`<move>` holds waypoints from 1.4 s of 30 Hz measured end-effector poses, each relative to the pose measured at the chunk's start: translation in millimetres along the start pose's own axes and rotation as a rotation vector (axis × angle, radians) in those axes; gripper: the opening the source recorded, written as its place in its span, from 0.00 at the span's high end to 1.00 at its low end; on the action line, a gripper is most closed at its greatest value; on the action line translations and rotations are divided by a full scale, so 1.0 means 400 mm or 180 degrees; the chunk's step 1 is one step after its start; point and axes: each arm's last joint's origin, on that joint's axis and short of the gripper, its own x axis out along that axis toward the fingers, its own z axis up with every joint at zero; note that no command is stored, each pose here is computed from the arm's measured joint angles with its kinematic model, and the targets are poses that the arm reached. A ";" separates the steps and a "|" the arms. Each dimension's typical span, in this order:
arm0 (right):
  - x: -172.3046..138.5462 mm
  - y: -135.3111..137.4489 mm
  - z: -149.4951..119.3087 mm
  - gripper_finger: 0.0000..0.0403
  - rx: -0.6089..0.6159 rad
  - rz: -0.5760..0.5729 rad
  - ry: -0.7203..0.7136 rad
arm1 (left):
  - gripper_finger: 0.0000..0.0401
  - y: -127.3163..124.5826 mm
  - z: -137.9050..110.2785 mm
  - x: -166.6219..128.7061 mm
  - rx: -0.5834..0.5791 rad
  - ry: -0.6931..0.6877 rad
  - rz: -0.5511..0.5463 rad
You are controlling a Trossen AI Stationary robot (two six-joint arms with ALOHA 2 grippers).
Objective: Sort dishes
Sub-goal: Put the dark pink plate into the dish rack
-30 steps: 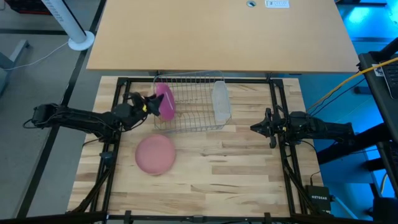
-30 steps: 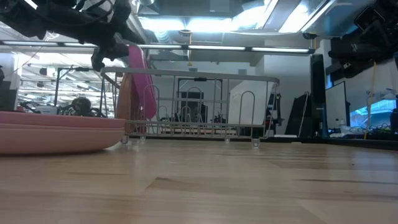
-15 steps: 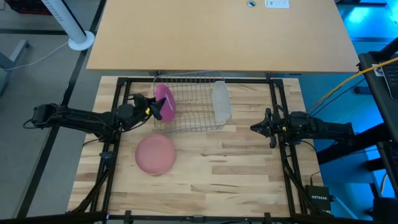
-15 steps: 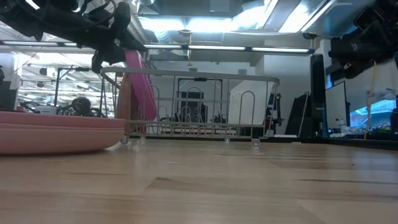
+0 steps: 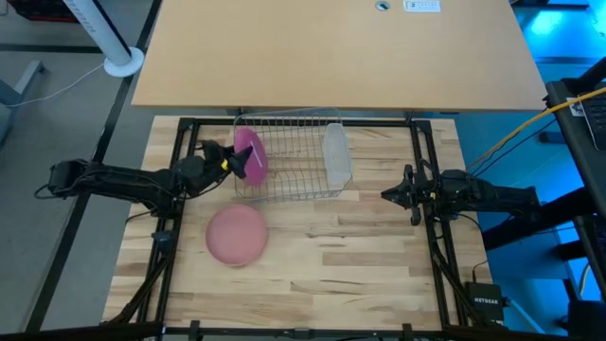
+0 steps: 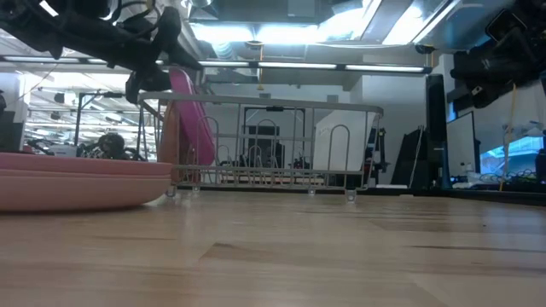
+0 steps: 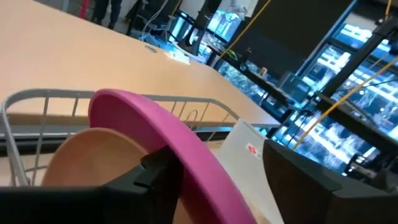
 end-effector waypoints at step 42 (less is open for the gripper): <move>0.127 -0.001 0.088 0.89 0.0306 -0.0557 -0.0873 | 0.44 -0.036 0.023 0.011 0.1705 0.0301 -0.0435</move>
